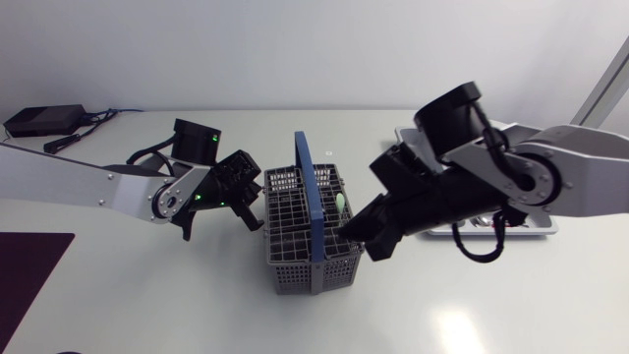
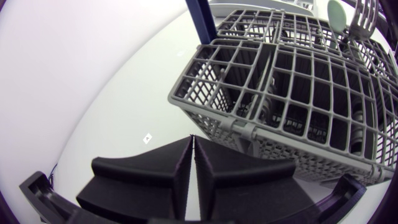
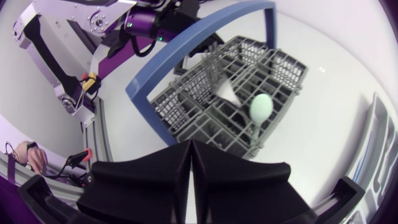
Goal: Unload the cutlery basket into the drawer organizer.
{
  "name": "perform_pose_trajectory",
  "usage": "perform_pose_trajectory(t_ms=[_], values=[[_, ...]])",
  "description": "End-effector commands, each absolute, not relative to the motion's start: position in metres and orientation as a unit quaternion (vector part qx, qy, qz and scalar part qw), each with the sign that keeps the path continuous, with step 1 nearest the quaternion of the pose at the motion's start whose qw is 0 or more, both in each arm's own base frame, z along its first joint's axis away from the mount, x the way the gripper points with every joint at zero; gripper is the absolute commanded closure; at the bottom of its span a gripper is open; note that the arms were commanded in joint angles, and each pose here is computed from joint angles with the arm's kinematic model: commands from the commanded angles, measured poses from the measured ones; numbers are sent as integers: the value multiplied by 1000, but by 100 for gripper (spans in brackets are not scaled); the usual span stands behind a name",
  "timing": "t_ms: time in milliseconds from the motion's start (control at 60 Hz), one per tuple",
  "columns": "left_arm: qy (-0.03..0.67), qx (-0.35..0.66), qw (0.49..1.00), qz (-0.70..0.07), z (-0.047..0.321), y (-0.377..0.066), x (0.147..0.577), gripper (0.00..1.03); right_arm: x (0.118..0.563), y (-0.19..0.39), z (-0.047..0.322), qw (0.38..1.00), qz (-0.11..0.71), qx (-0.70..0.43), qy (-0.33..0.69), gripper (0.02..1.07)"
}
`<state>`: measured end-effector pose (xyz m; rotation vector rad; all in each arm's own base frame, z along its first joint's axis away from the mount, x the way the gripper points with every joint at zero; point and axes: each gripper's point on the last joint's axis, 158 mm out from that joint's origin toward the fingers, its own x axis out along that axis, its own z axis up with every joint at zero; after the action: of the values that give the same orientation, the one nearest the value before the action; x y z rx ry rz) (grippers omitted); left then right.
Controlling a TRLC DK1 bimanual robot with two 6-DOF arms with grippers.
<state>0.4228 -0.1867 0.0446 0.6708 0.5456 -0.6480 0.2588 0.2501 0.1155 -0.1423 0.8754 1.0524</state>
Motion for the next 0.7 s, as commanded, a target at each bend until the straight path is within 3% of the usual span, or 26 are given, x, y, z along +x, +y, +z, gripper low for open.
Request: perform_pose_trajectory(t_ms=[0, 367, 683], values=[[246, 325, 860, -307, 57, -181, 418, 97, 264, 230, 111, 784, 460, -56, 413, 102], [235, 325, 866, -300, 67, -183, 435, 97, 273, 196, 68, 798, 406, -83, 437, 102], [231, 323, 865, -307, 66, -198, 447, 97, 258, 223, 60, 777, 436, -89, 446, 102]])
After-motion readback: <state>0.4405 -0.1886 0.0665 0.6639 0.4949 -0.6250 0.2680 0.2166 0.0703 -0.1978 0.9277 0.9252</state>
